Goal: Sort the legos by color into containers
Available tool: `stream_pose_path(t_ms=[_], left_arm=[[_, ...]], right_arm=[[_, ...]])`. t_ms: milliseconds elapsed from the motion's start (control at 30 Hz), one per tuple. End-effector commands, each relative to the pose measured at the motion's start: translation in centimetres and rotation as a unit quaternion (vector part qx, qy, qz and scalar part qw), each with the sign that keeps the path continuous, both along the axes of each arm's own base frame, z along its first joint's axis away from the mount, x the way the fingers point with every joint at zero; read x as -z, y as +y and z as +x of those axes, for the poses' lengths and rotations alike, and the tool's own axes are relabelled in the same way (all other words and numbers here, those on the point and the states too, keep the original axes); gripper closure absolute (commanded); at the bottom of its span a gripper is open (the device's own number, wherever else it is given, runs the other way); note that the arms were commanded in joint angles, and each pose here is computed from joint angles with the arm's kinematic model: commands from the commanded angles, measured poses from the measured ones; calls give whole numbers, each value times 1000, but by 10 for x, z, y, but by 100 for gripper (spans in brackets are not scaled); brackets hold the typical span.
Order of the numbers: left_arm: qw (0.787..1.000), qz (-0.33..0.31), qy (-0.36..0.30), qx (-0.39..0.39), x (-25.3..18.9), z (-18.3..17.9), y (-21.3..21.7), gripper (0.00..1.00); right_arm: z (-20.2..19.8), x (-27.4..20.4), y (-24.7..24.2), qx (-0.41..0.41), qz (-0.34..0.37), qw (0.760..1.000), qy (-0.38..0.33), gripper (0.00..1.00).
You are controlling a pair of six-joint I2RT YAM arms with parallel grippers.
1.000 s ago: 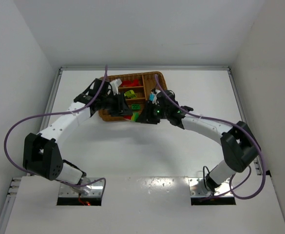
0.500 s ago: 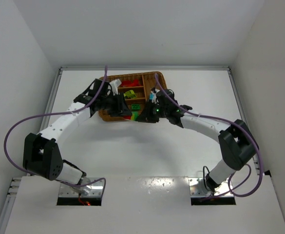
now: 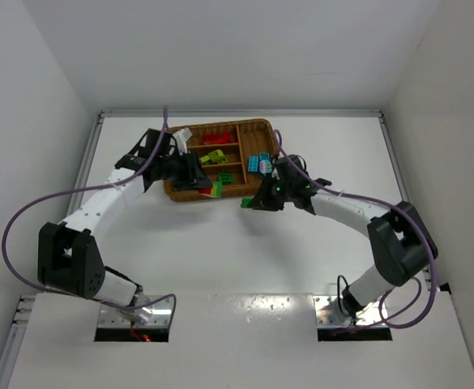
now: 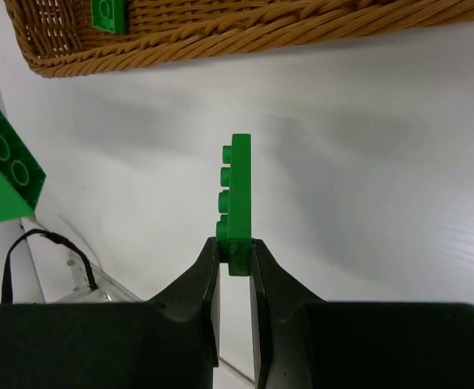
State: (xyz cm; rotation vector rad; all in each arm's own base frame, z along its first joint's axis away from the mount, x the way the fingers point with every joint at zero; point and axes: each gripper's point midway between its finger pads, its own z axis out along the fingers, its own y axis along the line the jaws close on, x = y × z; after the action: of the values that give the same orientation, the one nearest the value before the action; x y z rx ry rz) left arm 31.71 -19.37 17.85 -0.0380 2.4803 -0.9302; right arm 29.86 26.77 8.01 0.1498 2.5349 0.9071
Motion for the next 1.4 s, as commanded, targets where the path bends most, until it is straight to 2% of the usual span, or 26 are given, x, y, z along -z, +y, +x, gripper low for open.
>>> stream_pose_path(t_ms=[0, 167, 267, 500, 533, 600, 633, 667, 733, 767, 800, 867, 933, 1000, 1033, 1067, 1200, 1367], left_arm=[[999, -13, -47, -5, -32, 10, 6, 100], [994, 55, -34, -85, -19, 22, 42, 100], [992, 83, -19, -94, -10, 18, 57, 100], [994, 75, -28, -80, -14, 11, 66, 100], [994, 75, -28, -80, -14, 11, 66, 100], [993, 74, -32, -81, -18, 13, 66, 100], [993, 75, -32, -85, -18, 14, 69, 100], [993, 73, -36, -86, -21, 16, 69, 100], [993, 73, -36, -86, -21, 16, 69, 100], [993, 73, -36, -86, -21, 16, 69, 100], [993, 70, -36, -83, -22, 15, 67, 100], [994, 71, -31, -82, -19, 16, 67, 100], [994, 70, -33, -76, -19, 15, 66, 100], [995, 65, -35, -65, -20, 14, 63, 100], [996, 62, -37, -56, -21, 12, 61, 100], [996, 53, -43, -50, -24, 13, 58, 100], [999, 2, -45, -5, -18, 6, 39, 100], [999, -31, -37, 25, -16, -1, 28, 100]], right_arm=[[9, -20, 1, -6, 3, 999, -39, 100], [46, -41, 22, -18, 3, 998, -64, 100], [64, -56, 40, -35, 9, 996, -85, 100], [105, -34, 73, -54, 15, 996, -70, 100], [116, -43, 80, -54, 22, 995, -83, 100], [118, -24, 91, -74, 28, 995, -56, 100], [127, -34, 98, -81, 35, 994, -67, 98], [123, -23, 103, -92, 28, 994, -55, 90], [123, -32, 109, -101, 29, 992, -66, 72], [125, -32, 108, -98, 26, 993, -67, 53], [125, -36, 104, -97, 17, 992, -75, 42], [126, -34, 90, -85, -22, 993, -83, 29], [126, -55, 74, -75, -37, 990, -112, 29], [115, -53, 58, -72, -48, 990, -111, 36], [107, -76, 55, -72, -34, 988, -132, 39], [96, -69, 49, -87, -26, 987, -131, 44], [56, -92, 58, -144, 52, 977, -147, 48], [41, -104, 69, -130, 107, 980, -106, 45]])
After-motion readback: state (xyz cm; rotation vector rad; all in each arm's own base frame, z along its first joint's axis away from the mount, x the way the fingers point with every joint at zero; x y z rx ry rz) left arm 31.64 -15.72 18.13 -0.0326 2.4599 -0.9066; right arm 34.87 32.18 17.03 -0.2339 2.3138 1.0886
